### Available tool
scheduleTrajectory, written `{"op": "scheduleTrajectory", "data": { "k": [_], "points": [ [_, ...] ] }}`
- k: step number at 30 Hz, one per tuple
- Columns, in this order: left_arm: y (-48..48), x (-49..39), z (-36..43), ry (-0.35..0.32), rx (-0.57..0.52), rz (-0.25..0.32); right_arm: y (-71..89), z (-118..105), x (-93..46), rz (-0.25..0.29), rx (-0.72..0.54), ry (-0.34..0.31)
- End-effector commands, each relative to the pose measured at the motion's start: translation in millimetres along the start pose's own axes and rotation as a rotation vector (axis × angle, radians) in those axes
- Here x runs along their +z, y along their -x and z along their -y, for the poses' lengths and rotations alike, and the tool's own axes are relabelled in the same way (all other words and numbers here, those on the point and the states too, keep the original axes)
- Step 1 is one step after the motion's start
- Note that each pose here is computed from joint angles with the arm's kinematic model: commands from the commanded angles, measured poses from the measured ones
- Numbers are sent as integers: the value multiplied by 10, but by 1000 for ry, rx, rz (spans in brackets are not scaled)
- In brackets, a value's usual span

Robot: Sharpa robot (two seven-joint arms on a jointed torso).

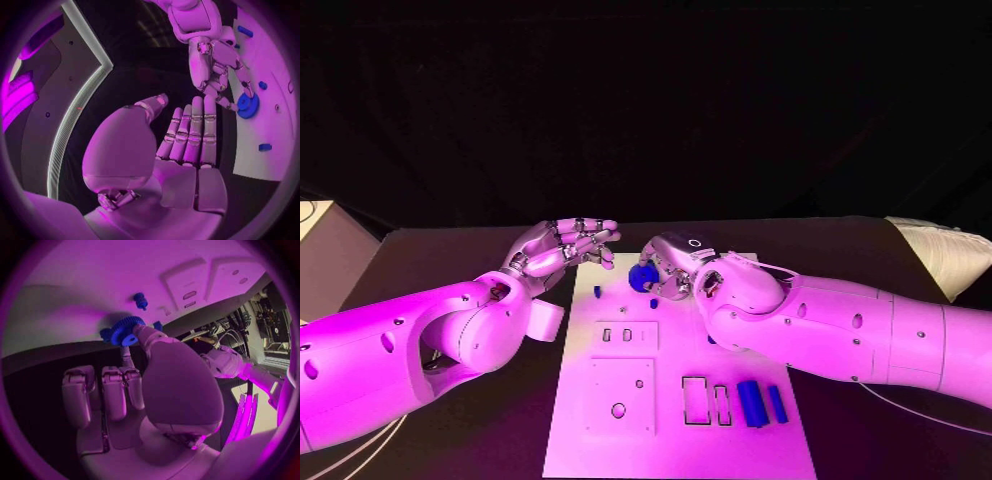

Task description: Assemble the parts on the task board

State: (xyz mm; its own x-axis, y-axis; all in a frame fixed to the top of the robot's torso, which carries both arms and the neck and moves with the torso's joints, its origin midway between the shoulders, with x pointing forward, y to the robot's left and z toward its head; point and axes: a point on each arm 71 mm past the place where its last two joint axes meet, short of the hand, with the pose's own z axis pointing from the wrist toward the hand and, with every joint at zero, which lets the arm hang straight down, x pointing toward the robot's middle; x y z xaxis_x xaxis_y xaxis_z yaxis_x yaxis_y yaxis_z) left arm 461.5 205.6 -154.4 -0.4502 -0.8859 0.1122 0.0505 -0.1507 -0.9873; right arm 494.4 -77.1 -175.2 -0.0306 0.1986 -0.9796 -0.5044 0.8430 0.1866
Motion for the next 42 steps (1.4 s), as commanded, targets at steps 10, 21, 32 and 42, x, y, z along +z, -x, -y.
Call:
{"op": "scheduleTrajectory", "data": {
  "k": [10,21,32,42],
  "points": [
    [-24,4,9,-8,-6,-25,-38,36,14,-19,-27,-22],
    [-33,18,2,-9,-7,-28,-68,13,18,-37,-6,-13],
    [-24,12,4,-9,-6,-26,-104,64,5,-64,-8,-29],
    [-22,13,4,-9,-5,-25,-100,82,1,-52,6,-33]
  ]
}}
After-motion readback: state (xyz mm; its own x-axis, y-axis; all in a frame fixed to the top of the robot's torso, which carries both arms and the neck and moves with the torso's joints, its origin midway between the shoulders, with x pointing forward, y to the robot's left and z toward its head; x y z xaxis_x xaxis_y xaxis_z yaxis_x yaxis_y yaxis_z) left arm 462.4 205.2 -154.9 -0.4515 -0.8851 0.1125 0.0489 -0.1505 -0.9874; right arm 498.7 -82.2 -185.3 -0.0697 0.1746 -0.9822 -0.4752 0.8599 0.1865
